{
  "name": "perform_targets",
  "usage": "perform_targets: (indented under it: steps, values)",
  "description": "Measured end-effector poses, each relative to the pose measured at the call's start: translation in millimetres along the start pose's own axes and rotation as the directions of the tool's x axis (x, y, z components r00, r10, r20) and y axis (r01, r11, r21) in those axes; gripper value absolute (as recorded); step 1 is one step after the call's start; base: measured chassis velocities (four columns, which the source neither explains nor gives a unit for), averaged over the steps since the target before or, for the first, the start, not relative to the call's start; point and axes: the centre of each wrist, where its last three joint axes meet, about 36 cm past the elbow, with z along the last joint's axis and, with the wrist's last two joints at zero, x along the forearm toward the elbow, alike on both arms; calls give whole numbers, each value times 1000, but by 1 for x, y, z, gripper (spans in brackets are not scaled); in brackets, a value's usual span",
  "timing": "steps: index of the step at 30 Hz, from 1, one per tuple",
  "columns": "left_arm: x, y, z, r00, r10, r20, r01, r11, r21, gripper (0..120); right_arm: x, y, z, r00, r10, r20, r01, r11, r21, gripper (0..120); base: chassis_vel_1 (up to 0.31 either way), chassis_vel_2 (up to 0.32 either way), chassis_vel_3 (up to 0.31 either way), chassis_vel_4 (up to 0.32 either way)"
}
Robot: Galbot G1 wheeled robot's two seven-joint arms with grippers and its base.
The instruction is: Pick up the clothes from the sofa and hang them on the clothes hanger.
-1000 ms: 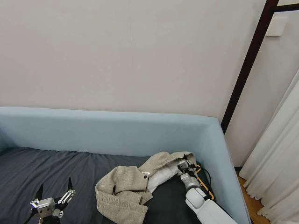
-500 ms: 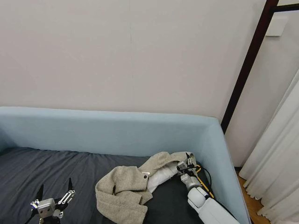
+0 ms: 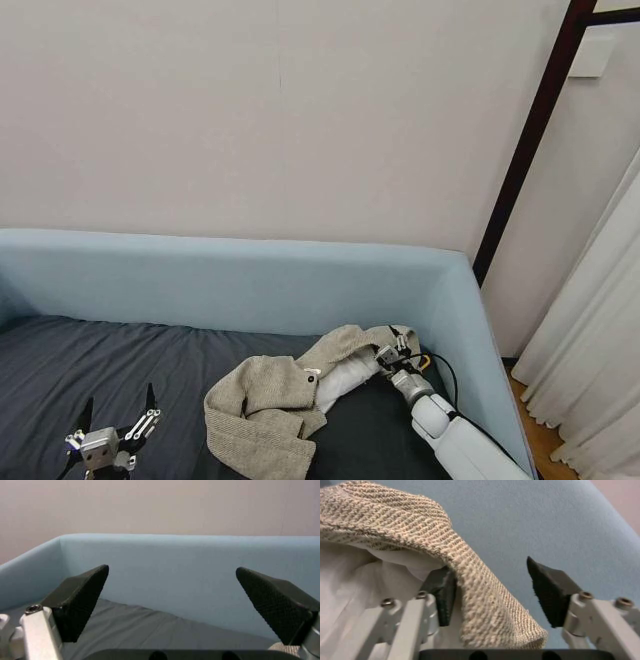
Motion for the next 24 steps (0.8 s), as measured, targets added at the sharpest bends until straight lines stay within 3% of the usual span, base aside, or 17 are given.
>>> perform_targets:
  steps: [8, 9, 12, 20, 24]
  values:
    - [1, -1, -1, 1000, -1, 2, 1, 1000, -1, 100, 4, -20, 10, 1000, 3, 10, -4, 996, 93, 18, 0, 0, 0, 0]
    - [1, -1, -1, 1000, -1, 2, 1, 1000, -1, 100, 4, -20, 10, 1000, 3, 10, -4, 996, 93, 18, 0, 0, 0, 0]
    - [1, -4, -1, 1000, 1, 2, -1, 1000, 3, 100, 3, -30, 11, 999, 5, 39, -9, 997, 81, 4, 0, 0, 0, 0]
    - [1, -7, 0, 1000, 5, 1, -5, 1000, 6, 100, 1, -32, -4, 997, -7, 80, 13, 997, -76, 0, 0, 0, 0, 0]
    - [0, -6, 2, 1000, 4, 6, -5, 1000, 14, 100, 1, -42, -21, 981, -24, 192, 56, 985, -165, 0, 0, 0, 0, 0]
